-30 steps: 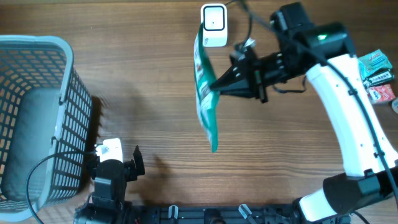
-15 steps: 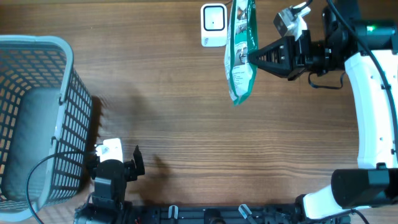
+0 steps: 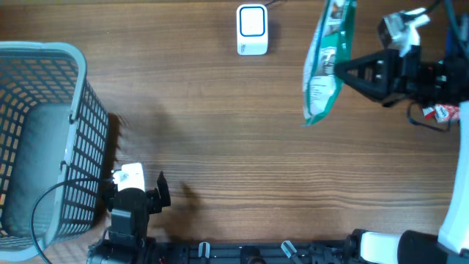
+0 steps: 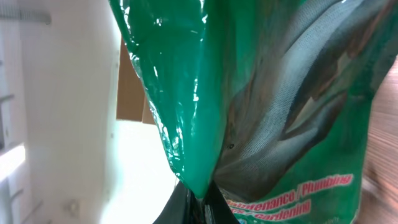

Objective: Scan the item barcode
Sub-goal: 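Lift the glove pack up to the scanner face with the right gripper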

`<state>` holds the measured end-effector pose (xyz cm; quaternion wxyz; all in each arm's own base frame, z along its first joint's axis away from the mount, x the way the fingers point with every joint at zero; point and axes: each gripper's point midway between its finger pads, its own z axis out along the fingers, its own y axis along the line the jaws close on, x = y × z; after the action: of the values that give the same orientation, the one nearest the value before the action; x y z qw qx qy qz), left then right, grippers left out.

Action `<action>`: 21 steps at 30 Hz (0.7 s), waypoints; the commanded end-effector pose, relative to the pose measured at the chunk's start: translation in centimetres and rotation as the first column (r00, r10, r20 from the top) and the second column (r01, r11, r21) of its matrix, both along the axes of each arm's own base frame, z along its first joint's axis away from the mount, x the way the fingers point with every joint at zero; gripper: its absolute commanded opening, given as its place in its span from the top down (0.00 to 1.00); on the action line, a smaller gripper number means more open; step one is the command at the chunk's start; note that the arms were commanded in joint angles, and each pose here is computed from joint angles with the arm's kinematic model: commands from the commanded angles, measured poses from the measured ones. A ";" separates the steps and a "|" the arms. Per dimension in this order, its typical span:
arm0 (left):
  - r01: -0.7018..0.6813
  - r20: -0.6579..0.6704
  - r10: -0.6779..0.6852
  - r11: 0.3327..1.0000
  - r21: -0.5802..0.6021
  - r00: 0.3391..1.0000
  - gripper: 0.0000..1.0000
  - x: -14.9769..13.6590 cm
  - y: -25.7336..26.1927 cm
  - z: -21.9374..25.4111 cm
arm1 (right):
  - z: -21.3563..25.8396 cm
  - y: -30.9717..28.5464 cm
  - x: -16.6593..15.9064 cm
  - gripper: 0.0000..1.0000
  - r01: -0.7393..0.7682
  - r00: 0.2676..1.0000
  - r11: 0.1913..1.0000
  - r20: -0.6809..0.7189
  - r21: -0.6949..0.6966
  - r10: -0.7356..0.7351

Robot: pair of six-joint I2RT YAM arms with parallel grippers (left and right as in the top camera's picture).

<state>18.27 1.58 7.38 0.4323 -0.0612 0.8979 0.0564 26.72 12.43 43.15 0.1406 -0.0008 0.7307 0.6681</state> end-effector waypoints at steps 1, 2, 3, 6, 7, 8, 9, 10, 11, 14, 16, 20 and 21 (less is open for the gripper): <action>0.013 -0.008 -0.013 1.000 0.010 1.000 0.00 -0.1 0.0 -0.3 | 0.4 -1.3 0.1 0.96 0.058 0.998 0.998 -0.022 0.003 -0.057; 0.013 -0.008 -0.013 1.000 0.010 1.000 0.00 -0.1 0.0 -0.3 | 0.4 -1.4 0.1 0.96 0.059 0.998 0.998 0.016 -0.005 -0.059; 0.013 -0.008 -0.013 1.000 0.010 1.000 0.00 -0.1 0.0 -0.3 | 0.4 -1.4 0.1 0.96 0.057 0.997 0.998 0.056 -0.014 -0.056; 0.013 -0.008 -0.013 1.000 0.010 1.000 0.00 -0.1 0.0 -0.3 | 0.2 -1.5 0.2 0.96 0.054 0.981 0.997 0.192 -0.052 -0.043; 0.013 -0.008 -0.013 1.000 0.010 1.000 0.00 -0.1 0.0 -0.3 | -0.5 -1.7 0.7 0.96 0.072 0.971 0.991 0.235 -0.111 -0.044; 0.013 -0.008 -0.013 1.000 0.010 1.000 0.00 -0.1 0.0 -0.3 | -2.2 -2.3 1.7 0.96 0.113 0.969 0.970 0.241 -0.217 -0.059; 0.013 -0.008 -0.013 1.000 0.010 1.000 0.00 -0.1 0.0 -0.3 | -4.1 -3.1 2.8 0.96 0.164 0.967 0.924 0.242 -0.345 -0.081; 0.013 -0.008 -0.013 1.000 0.010 1.000 0.00 -0.1 0.0 -0.3 | -6.0 -4.2 4.0 0.96 0.217 0.967 0.857 0.222 -0.467 -0.124; 0.013 -0.008 -0.013 1.000 0.010 1.000 0.00 -0.1 0.0 -0.3 | -7.8 -5.5 5.0 0.95 0.265 0.964 0.774 0.177 -0.574 -0.198; 0.013 -0.008 -0.013 1.000 0.010 1.000 0.00 -0.1 0.0 -0.3 | -9.5 -5.9 6.6 0.95 0.322 0.945 0.631 0.199 -0.706 -0.260; 0.013 -0.008 -0.013 1.000 0.010 1.000 0.00 -0.1 0.0 -0.3 | -8.8 -3.7 7.6 0.95 0.337 0.941 0.631 0.279 -0.699 -0.192; 0.013 -0.008 -0.013 1.000 0.010 1.000 0.00 -0.1 0.0 -0.3 | -8.9 -1.3 11.2 0.96 0.452 0.883 0.483 0.452 -0.750 -0.124; 0.013 -0.008 -0.013 1.000 0.010 1.000 0.00 -0.1 0.0 -0.3 | -9.4 -0.8 12.5 0.96 0.484 0.867 0.425 0.485 -0.765 -0.116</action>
<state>18.27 1.58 7.38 0.4323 -0.0612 0.8979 0.0564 36.47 12.64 35.86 0.3518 -0.0869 0.8930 0.2668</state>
